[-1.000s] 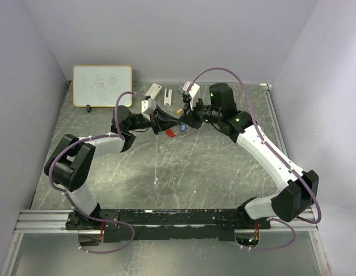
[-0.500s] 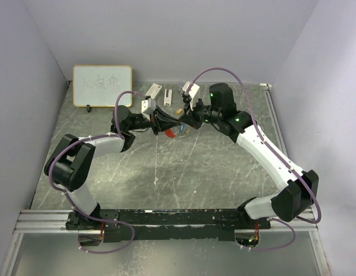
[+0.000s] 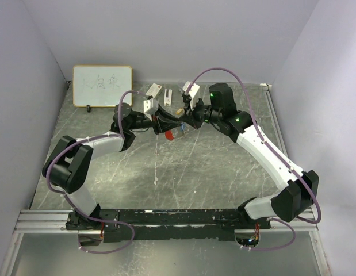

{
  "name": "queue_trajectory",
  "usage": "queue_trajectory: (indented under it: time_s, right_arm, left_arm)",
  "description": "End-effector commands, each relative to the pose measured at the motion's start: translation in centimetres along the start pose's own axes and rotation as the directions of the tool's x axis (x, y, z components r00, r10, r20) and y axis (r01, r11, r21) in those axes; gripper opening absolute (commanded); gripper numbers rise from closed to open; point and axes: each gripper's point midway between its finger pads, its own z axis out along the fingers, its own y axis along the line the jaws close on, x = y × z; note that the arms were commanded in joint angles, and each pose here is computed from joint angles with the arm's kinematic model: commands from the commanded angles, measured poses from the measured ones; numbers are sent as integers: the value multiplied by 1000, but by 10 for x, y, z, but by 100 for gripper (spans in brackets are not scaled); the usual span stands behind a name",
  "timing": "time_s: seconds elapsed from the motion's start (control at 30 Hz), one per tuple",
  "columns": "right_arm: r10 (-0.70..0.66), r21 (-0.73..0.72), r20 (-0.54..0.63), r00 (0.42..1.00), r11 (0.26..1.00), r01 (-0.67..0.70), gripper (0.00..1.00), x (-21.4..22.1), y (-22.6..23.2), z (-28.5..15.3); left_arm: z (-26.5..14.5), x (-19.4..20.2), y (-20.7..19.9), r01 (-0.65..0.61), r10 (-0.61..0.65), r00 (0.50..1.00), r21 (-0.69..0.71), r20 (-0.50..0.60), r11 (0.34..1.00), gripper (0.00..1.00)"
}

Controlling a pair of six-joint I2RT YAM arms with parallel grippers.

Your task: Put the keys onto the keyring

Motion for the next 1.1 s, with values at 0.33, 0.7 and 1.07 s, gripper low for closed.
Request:
queue_trajectory:
  time_s: [0.33, 0.7, 1.07]
  right_arm:
    - [-37, 27, 21, 999, 999, 36, 0, -7, 1, -11]
    - [-44, 37, -9, 999, 998, 44, 0, 0, 0, -14]
    - [-51, 31, -24, 998, 998, 52, 0, 3, 0, -14]
  left_arm:
    - [1, -27, 10, -102, 102, 995, -47, -14, 994, 34]
    - [2, -36, 12, -137, 135, 990, -41, -36, 990, 32]
    - [5, -30, 12, -131, 130, 990, -3, -63, 991, 25]
